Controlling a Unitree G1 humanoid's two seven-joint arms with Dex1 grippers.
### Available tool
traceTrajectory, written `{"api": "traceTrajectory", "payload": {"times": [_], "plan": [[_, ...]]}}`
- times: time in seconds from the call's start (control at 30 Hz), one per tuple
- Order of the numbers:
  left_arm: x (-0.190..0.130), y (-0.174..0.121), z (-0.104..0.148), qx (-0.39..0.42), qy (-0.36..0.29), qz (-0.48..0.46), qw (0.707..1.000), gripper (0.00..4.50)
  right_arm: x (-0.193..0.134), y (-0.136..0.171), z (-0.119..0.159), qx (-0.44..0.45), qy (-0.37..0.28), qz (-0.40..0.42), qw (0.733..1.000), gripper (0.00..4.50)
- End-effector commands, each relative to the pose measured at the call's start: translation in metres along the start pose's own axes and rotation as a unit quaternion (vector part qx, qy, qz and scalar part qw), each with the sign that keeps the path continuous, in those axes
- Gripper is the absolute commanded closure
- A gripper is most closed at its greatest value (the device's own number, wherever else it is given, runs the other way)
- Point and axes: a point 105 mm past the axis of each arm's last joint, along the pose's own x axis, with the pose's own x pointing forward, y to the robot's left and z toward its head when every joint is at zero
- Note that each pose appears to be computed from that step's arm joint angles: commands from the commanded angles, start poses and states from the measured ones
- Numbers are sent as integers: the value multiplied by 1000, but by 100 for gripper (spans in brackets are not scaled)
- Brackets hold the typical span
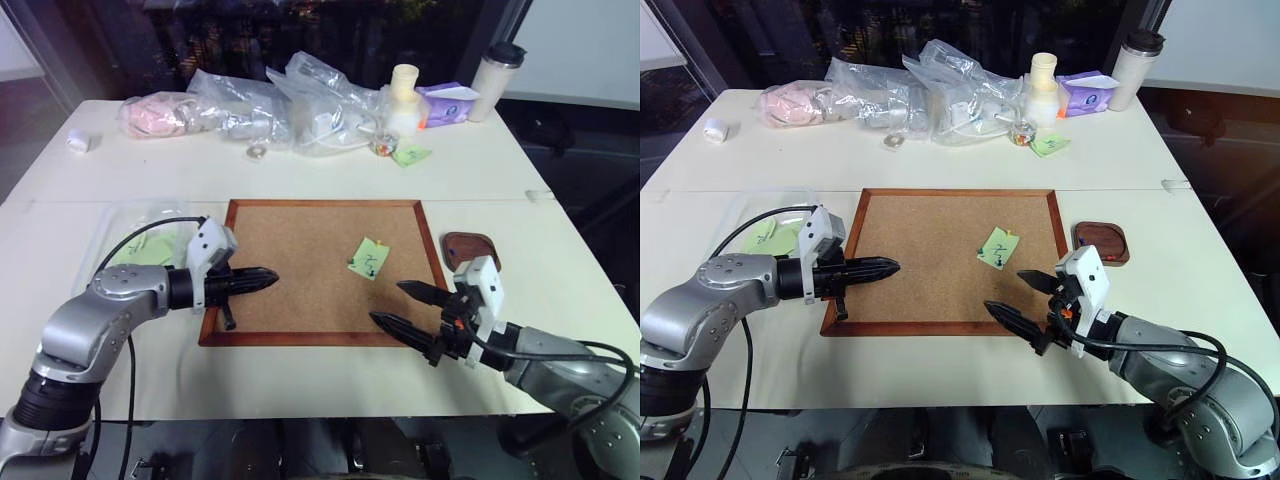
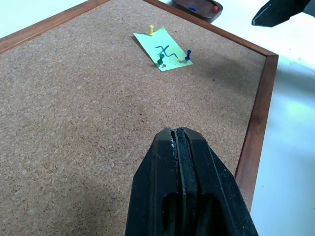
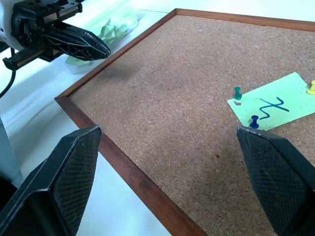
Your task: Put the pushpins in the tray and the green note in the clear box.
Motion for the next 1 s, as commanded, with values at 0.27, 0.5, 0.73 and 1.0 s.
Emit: {"api": "traceTrajectory", "payload": {"times": [0.27,0.5,0.73,1.0], "plan": [[8,7,28,69,-1,-36,997,443,4,-28,24,-38,-47,-63,996,0],[37,23,-3,102,55,-50,992,443,18,-57,31,-77,-62,-113,989,0],[47,21,-56,108,154,-75,979,443,52,-95,38,-91,-71,-114,987,0],[49,24,-60,92,151,-72,982,443,80,-117,32,-114,-37,-85,989,0]]}}
